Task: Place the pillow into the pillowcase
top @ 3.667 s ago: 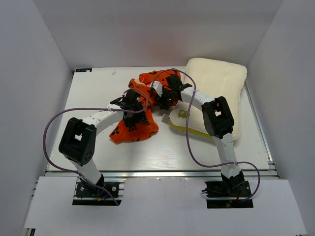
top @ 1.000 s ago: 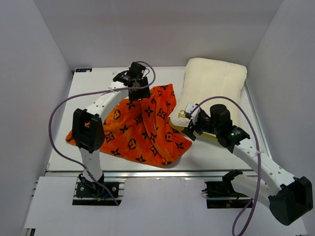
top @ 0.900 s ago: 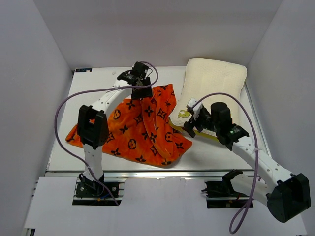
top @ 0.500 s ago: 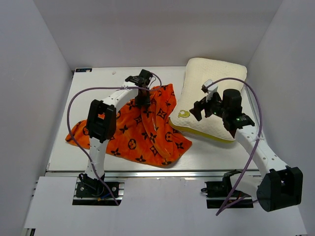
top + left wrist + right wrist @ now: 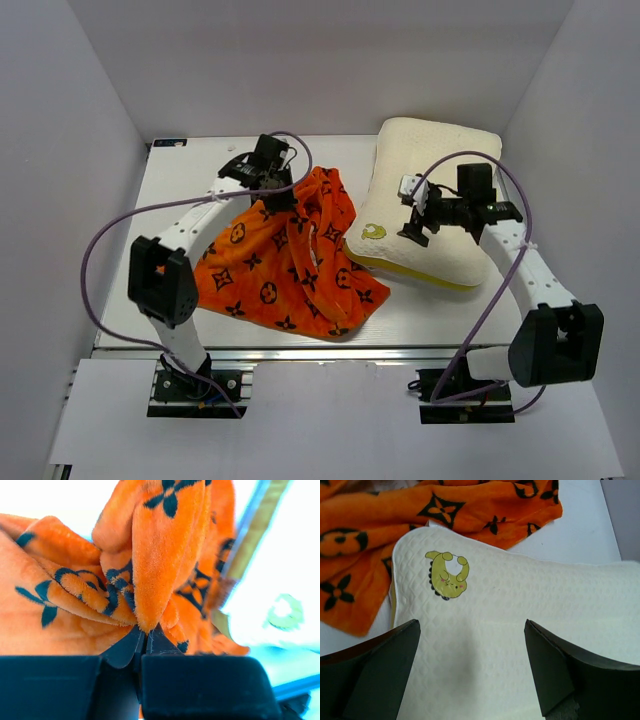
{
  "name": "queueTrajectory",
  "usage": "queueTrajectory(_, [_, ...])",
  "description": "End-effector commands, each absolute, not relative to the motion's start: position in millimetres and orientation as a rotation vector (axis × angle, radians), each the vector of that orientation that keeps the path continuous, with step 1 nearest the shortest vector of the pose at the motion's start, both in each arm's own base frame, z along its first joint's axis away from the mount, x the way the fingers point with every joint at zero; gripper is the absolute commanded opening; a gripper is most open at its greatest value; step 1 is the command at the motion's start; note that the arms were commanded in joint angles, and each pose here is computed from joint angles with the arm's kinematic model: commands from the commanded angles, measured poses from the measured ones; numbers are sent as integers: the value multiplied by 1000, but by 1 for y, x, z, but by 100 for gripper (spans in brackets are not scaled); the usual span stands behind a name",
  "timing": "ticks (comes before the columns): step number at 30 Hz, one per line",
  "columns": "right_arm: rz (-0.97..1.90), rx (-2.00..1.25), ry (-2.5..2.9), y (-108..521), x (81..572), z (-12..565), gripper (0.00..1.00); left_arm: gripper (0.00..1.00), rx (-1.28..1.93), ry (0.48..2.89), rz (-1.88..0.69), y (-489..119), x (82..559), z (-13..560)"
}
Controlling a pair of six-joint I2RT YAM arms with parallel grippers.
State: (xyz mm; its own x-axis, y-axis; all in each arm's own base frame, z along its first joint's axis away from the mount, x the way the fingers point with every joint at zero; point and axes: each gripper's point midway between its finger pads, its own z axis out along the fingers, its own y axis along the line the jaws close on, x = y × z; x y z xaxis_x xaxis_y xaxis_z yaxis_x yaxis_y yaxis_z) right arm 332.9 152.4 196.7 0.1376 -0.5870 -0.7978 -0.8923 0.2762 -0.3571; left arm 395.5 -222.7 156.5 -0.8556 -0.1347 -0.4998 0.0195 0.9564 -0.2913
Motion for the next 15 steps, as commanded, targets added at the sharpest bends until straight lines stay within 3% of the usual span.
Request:
queueTrajectory(1, [449,-1663,1317,161,317,213,89,1,-118,2481,-530,-230,383,188])
queueTrajectory(10, [647,-1827,1412,183,289,170,89,1,-163,2438,-536,-221,376,205])
queueTrajectory(15, [501,-1826,1492,187,287,132,89,2,-185,2416,-544,-215,380,217])
